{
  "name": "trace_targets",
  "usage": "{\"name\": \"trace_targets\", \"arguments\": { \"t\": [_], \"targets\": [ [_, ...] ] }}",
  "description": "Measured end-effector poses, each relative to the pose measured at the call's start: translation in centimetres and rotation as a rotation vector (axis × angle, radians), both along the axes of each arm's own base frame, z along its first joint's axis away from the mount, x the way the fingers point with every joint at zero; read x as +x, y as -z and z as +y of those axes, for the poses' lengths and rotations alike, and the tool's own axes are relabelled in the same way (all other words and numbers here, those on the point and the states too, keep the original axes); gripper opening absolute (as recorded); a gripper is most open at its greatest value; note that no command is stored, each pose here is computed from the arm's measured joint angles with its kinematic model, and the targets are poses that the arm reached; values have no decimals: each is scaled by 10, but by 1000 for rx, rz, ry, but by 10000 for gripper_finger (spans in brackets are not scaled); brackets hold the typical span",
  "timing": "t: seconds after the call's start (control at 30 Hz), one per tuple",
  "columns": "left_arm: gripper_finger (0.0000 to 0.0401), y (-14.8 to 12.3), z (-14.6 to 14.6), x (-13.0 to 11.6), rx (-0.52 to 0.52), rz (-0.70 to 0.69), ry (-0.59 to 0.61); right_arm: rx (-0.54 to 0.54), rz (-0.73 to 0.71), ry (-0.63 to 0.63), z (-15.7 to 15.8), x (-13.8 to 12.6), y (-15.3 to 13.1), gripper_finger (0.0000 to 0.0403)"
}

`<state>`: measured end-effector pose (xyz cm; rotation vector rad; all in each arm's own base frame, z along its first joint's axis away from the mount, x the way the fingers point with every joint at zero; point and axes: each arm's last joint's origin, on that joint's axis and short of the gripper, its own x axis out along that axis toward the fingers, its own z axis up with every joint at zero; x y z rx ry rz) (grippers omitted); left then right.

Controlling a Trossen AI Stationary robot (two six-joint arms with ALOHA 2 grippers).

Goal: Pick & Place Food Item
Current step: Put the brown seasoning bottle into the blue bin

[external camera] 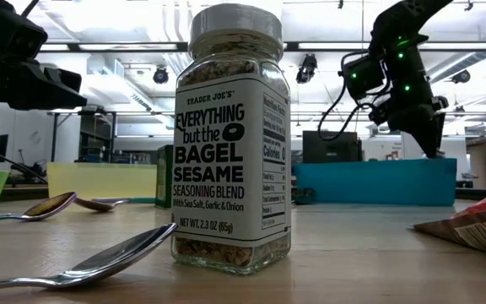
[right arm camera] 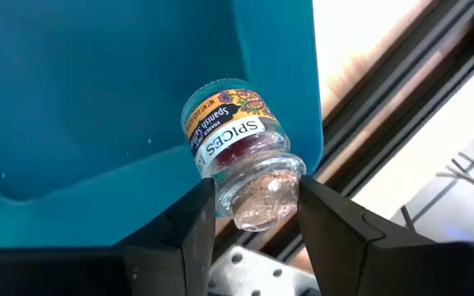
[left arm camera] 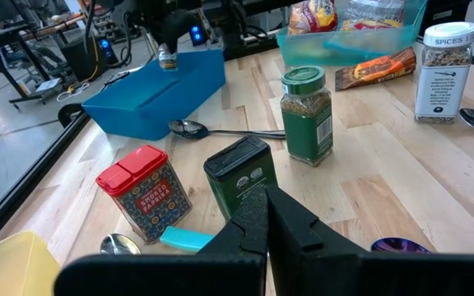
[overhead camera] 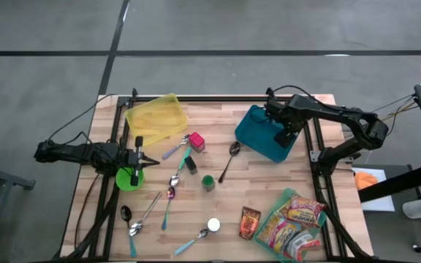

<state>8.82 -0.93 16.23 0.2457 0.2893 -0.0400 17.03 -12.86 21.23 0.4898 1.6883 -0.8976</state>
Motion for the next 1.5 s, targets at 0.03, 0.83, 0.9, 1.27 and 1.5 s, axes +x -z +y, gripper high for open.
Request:
{"name": "trace_targets", "arguments": {
  "t": [0.03,0.83,0.9,1.27,1.5],
  "targets": [
    [0,0,0,0,0,0,0,0,-2,-2,-1,0,1,152],
    [0,0,0,0,0,0,0,107,189,-55,-30,26,44,152],
    [0,0,0,0,0,0,0,86,163,-55,-31,28,40,152],
    [0,0,0,0,0,0,0,82,129,-45,-27,23,36,200],
    [0,0,0,0,0,0,0,90,136,-45,-26,22,38,234]
  ]
}}
